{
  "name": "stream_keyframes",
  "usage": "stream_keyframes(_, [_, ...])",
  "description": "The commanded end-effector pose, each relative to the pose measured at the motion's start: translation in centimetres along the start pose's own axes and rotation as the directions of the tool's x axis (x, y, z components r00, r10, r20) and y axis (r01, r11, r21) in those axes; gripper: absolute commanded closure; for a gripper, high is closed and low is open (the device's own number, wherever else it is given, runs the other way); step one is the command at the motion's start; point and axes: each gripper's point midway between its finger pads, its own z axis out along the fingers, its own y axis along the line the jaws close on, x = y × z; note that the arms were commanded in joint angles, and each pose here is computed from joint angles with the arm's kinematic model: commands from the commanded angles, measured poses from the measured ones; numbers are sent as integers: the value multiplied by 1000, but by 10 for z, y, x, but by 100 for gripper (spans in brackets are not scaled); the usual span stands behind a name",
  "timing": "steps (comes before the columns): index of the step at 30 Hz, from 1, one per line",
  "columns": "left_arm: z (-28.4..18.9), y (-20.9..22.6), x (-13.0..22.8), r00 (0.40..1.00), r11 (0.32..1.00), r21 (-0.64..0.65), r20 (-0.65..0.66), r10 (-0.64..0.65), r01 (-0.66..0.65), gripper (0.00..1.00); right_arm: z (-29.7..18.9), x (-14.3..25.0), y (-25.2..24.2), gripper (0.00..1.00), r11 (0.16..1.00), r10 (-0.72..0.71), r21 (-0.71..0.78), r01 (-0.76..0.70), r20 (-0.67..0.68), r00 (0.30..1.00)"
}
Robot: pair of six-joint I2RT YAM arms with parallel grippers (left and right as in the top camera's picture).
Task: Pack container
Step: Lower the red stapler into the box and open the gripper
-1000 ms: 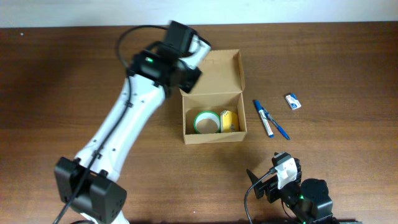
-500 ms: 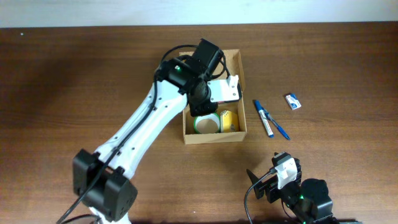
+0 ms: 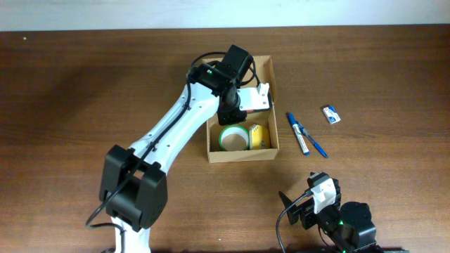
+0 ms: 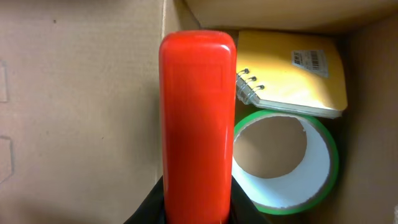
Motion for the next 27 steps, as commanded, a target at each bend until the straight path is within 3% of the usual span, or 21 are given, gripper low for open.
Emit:
stream_keyframes(1, [5, 3, -2, 999, 999, 3, 6, 41, -41, 98, 0, 1, 3, 1, 1000, -9, -14, 9, 2, 1000])
stream_keyframes(16, [5, 12, -9, 997, 997, -35, 33, 69, -68, 98, 0, 1, 3, 1, 1000, -9, -14, 9, 2, 1000])
stream_keyframes(27, [38, 1, -2, 998, 997, 35, -4, 63, -63, 98, 0, 1, 3, 1, 1000, -9, -14, 9, 2, 1000])
